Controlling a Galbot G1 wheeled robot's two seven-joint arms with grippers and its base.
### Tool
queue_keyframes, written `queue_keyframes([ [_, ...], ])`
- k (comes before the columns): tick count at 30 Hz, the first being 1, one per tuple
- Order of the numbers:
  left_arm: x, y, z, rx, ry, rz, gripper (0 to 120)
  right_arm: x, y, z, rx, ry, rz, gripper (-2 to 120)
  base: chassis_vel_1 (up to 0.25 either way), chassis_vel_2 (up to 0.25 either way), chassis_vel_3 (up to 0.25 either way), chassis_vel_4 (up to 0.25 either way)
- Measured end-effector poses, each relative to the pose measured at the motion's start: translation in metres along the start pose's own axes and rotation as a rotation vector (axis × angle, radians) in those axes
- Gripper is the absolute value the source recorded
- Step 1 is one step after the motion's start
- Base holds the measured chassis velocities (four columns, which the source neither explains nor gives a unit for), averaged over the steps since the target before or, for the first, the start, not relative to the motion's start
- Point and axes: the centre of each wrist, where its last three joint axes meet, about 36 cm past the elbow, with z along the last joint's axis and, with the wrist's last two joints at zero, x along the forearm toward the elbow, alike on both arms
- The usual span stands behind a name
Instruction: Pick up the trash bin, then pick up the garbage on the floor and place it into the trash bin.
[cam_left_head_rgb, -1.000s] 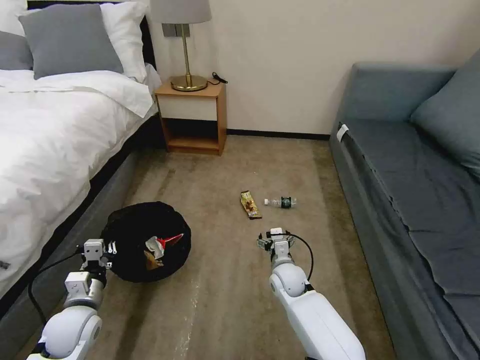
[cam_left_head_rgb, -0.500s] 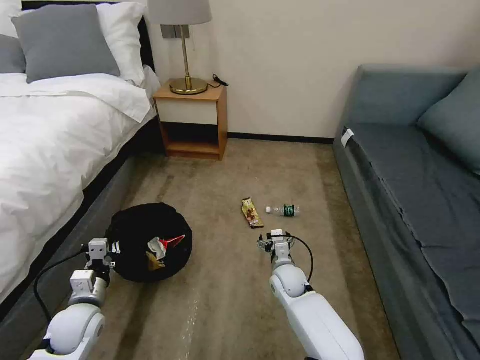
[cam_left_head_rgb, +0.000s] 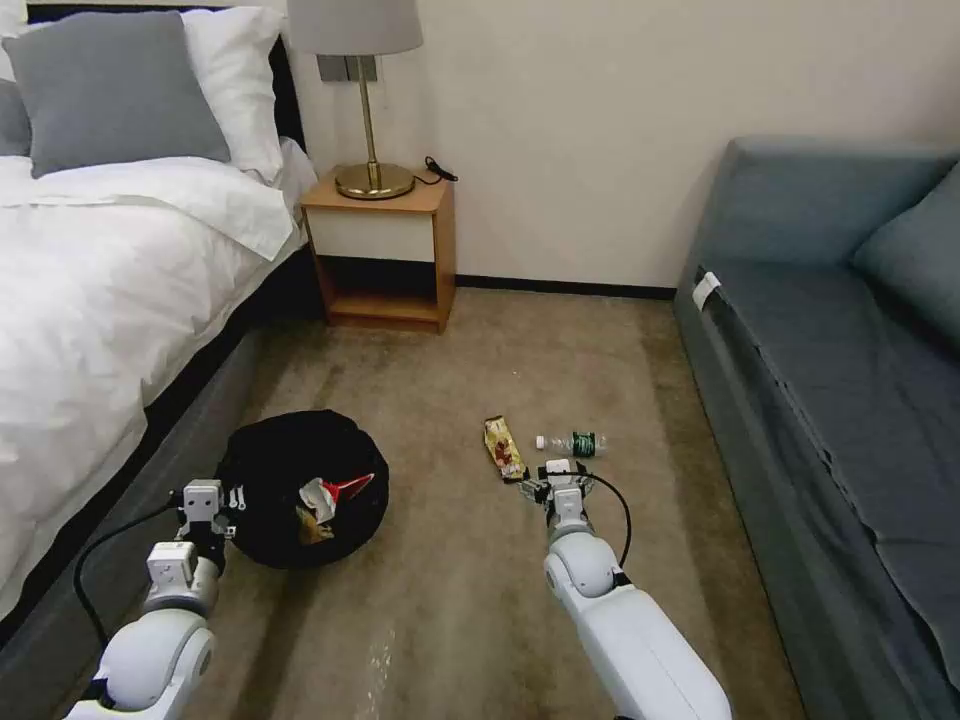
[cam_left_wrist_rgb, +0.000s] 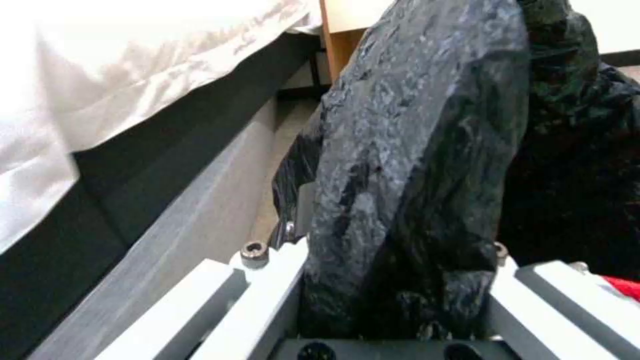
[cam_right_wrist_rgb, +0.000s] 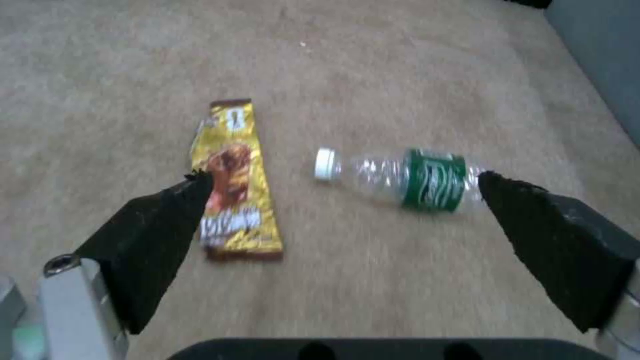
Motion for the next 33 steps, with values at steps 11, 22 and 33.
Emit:
queue_keyframes([
  [11, 0.001, -0.003, 0.002, 0.003, 0.002, 0.003, 4, 0.002, -0.004, 0.003, -0.002, -0.015, -0.003, 100, -0.153, 0.154, 0.157, -0.146],
  [22, 0.001, -0.002, 0.004, 0.001, 0.004, 0.008, 4, 0.003, -0.003, 0.011, 0.020, -0.061, -0.030, 100, -0.152, 0.144, 0.151, -0.154],
  [33, -0.001, -0.001, 0.004, 0.001, 0.003, 0.007, 4, 0.006, -0.002, 0.018, 0.053, -0.144, -0.075, 100, -0.136, 0.141, 0.136, -0.151],
])
